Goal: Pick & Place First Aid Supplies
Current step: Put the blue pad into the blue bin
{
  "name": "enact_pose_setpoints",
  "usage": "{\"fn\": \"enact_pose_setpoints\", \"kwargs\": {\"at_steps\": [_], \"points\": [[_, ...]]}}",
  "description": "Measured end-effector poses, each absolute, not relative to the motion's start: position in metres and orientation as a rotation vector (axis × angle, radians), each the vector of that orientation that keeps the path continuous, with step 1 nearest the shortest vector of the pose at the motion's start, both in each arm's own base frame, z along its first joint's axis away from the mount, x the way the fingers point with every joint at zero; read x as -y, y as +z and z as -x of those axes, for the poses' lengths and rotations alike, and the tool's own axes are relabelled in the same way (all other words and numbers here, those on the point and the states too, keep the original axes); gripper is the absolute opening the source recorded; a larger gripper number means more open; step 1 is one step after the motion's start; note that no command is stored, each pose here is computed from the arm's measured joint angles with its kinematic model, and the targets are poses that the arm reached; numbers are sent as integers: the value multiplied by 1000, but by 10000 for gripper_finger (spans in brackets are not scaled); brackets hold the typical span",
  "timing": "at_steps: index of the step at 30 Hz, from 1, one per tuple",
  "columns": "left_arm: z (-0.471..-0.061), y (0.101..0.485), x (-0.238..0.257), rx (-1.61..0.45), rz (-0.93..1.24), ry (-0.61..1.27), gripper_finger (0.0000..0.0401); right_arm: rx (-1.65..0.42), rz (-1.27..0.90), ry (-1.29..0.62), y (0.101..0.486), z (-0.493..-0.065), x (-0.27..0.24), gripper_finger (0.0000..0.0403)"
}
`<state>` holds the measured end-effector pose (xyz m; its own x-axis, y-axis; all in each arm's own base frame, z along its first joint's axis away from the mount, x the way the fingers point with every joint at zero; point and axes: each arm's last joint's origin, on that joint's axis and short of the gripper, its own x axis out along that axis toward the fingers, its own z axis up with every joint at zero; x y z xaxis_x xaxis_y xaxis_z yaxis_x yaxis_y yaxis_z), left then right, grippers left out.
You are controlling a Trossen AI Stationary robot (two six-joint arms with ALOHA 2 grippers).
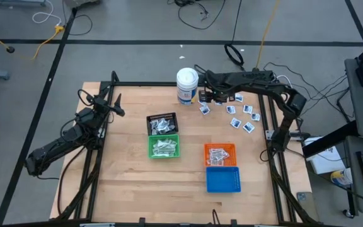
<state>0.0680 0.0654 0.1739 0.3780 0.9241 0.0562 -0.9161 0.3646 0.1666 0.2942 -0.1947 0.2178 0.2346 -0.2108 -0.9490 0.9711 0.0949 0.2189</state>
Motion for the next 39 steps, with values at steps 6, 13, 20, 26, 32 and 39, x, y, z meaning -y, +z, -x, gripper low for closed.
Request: {"fn": "enact_pose_setpoints", "kwargs": {"at_steps": [6,13,20,26,32,39], "points": [[-68,174,-65,-50,-181,1184,306,-874,-1092,-1073,200,-293,194,196],[-68,174,-65,-49,-181,1184,306,-810,-1149,-1102,181,-289,192,196],[-68,174,-65,-49,-181,1184,306,-723,-1216,-1124,169,-288,191,196],[-68,174,-65,-50,-181,1184,306,-722,-1234,-1136,161,-285,188,196],[-68,174,-65,-49,-181,1184,305,-725,-1222,-1112,152,-285,180,196],[-68,174,-65,-50,-181,1184,305,-754,-1234,-1038,139,-292,180,193]]}}
